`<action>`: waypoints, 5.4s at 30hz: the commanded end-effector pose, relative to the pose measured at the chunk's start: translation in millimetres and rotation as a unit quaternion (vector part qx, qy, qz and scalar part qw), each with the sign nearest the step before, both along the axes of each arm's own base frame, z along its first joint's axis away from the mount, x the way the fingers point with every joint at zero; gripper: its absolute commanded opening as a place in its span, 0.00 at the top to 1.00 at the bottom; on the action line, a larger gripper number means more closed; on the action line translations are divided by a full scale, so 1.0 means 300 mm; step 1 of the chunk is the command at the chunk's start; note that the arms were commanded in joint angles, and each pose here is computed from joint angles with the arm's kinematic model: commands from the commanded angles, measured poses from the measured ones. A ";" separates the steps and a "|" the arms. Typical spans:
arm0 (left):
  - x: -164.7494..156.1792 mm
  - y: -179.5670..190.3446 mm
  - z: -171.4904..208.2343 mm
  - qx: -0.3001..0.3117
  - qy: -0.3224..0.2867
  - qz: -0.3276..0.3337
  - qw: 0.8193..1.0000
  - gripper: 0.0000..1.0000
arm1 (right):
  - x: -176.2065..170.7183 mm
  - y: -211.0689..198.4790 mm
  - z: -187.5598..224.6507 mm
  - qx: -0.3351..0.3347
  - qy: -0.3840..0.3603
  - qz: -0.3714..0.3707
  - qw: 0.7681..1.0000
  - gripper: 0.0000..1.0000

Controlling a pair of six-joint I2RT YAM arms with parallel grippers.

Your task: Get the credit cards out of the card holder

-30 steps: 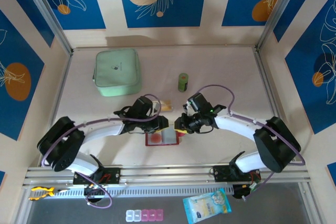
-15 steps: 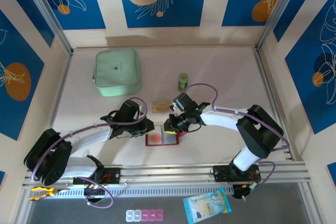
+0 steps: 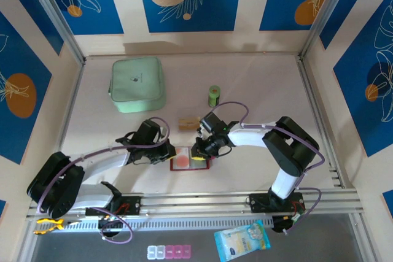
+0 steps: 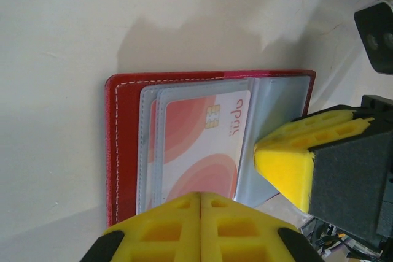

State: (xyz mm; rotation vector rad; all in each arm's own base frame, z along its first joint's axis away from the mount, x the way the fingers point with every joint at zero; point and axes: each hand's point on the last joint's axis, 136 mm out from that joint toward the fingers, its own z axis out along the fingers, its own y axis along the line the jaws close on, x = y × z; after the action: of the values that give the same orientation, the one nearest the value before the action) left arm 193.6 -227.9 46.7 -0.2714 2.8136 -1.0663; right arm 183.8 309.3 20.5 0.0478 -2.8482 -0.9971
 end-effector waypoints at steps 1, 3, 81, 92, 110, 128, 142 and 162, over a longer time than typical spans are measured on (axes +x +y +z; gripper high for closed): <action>-0.016 0.002 -0.023 -0.003 0.012 -0.012 1.000 0.94 | -0.021 -0.029 -0.035 -0.030 0.010 0.007 0.999 0.84; -0.014 -0.005 -0.026 -0.005 0.014 -0.015 1.000 0.95 | -0.017 -0.028 -0.026 -0.031 0.007 0.009 0.999 0.84; -0.062 0.040 -0.128 0.035 0.048 -0.019 0.998 0.96 | 0.000 0.035 -0.005 -0.048 -0.007 0.043 0.998 0.76; -0.077 0.050 -0.117 0.030 0.047 -0.016 0.998 0.91 | -0.002 0.047 0.011 -0.048 -0.015 0.056 0.997 0.76; -0.031 0.041 -0.037 0.038 0.015 -0.019 0.999 0.88 | -0.020 0.081 0.041 0.008 -0.003 0.048 0.999 0.76; -0.057 0.075 -0.112 0.072 0.036 -0.028 0.996 1.00 | -0.014 0.079 0.077 0.017 -0.009 0.042 0.999 0.76; -0.054 0.069 -0.037 0.055 0.020 -0.024 0.998 0.94 | -0.026 0.096 0.056 0.026 0.008 0.046 0.999 0.76; -0.090 0.078 -0.121 0.060 0.050 -0.027 0.997 1.00 | -0.041 0.109 0.029 0.029 0.021 0.054 0.998 0.76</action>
State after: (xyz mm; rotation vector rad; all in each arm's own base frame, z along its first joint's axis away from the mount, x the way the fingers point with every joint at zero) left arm 174.5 -213.4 22.2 -0.2086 2.9295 -0.9578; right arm 180.9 340.8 33.6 0.1857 -2.7939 -1.0508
